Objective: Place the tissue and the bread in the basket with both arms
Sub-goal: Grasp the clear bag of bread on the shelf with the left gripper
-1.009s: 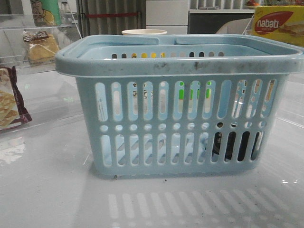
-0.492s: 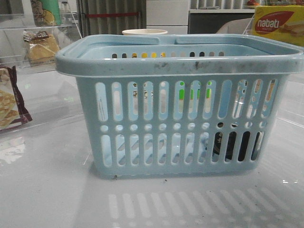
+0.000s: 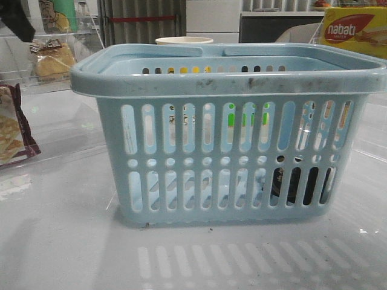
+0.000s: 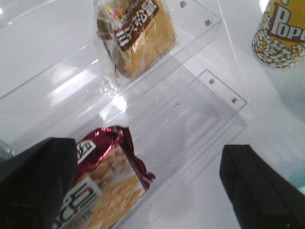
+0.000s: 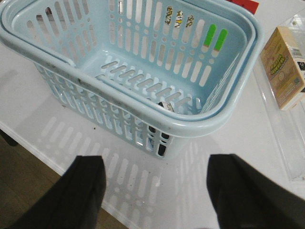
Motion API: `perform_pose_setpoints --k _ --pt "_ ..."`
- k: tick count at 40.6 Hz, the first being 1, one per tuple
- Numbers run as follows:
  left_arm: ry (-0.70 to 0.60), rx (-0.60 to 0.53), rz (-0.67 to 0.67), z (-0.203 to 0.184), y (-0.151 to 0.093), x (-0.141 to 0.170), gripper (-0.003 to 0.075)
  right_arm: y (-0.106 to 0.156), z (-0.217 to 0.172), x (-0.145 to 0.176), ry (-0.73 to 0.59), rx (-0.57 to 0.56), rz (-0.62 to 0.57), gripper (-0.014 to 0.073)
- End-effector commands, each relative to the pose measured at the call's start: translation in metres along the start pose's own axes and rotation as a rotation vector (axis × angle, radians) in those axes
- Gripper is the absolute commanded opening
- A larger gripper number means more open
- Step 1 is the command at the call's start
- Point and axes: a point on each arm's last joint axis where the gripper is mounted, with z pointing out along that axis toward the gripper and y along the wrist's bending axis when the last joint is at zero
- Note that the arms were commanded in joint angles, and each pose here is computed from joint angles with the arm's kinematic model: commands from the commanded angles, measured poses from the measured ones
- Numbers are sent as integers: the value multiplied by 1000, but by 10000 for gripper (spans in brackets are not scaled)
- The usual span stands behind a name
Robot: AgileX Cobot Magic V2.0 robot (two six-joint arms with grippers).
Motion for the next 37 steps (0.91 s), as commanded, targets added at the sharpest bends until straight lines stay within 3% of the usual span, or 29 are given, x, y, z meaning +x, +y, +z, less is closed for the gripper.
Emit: perform_pose_setpoints --k 1,15,28,32,37 --pt "-157 -6 5 4 -1 -33 656 -2 -5 -13 -91 21 -13 560" --pt "-191 -56 97 62 8 -59 654 -2 -5 -13 -91 21 -13 560" --pt "-243 -68 78 89 16 -63 650 -2 -5 -13 -91 21 -13 560" --pt "-270 -70 79 90 16 -64 594 -2 -5 -13 -91 21 -13 560" --pt "-271 -70 79 91 16 -64 463 -2 -5 -13 -91 21 -13 560"
